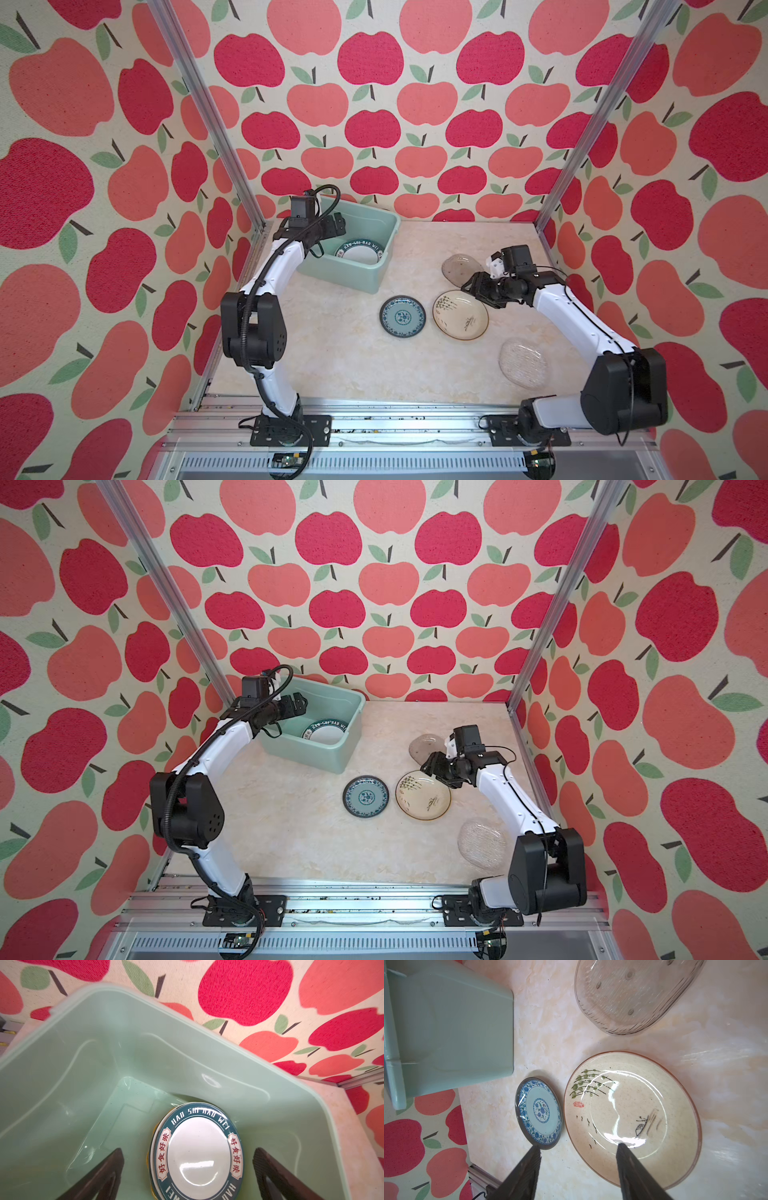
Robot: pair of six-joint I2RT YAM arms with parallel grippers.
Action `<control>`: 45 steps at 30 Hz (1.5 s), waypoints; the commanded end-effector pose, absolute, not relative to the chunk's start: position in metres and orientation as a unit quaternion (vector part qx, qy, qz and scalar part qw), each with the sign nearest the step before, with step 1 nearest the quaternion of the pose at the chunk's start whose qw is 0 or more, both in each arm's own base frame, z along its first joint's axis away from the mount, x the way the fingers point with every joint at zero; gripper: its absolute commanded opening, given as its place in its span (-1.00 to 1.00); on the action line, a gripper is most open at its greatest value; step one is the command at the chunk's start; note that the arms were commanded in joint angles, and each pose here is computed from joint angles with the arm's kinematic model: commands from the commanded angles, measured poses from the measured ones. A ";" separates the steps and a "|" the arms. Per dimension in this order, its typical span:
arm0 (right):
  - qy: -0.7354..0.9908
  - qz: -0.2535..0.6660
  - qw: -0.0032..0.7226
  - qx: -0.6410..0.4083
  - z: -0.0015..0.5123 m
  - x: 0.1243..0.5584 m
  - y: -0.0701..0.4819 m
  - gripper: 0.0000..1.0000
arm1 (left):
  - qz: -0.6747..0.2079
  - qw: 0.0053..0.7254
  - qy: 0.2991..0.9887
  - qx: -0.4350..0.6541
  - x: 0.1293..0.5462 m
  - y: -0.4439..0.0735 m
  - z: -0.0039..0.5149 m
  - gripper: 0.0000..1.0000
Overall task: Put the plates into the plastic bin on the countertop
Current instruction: 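Release the plate and swing the left gripper toward the cream plate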
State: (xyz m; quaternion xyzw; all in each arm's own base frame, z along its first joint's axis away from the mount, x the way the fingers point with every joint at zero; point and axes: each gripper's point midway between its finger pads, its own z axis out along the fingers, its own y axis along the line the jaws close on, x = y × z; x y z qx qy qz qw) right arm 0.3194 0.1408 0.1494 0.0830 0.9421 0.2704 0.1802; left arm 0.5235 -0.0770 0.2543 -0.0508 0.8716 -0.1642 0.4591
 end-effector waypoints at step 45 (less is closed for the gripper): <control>0.917 0.343 0.080 0.186 0.066 0.289 0.078 0.45 | -0.335 -0.083 0.922 0.178 0.315 -0.436 0.077 0.95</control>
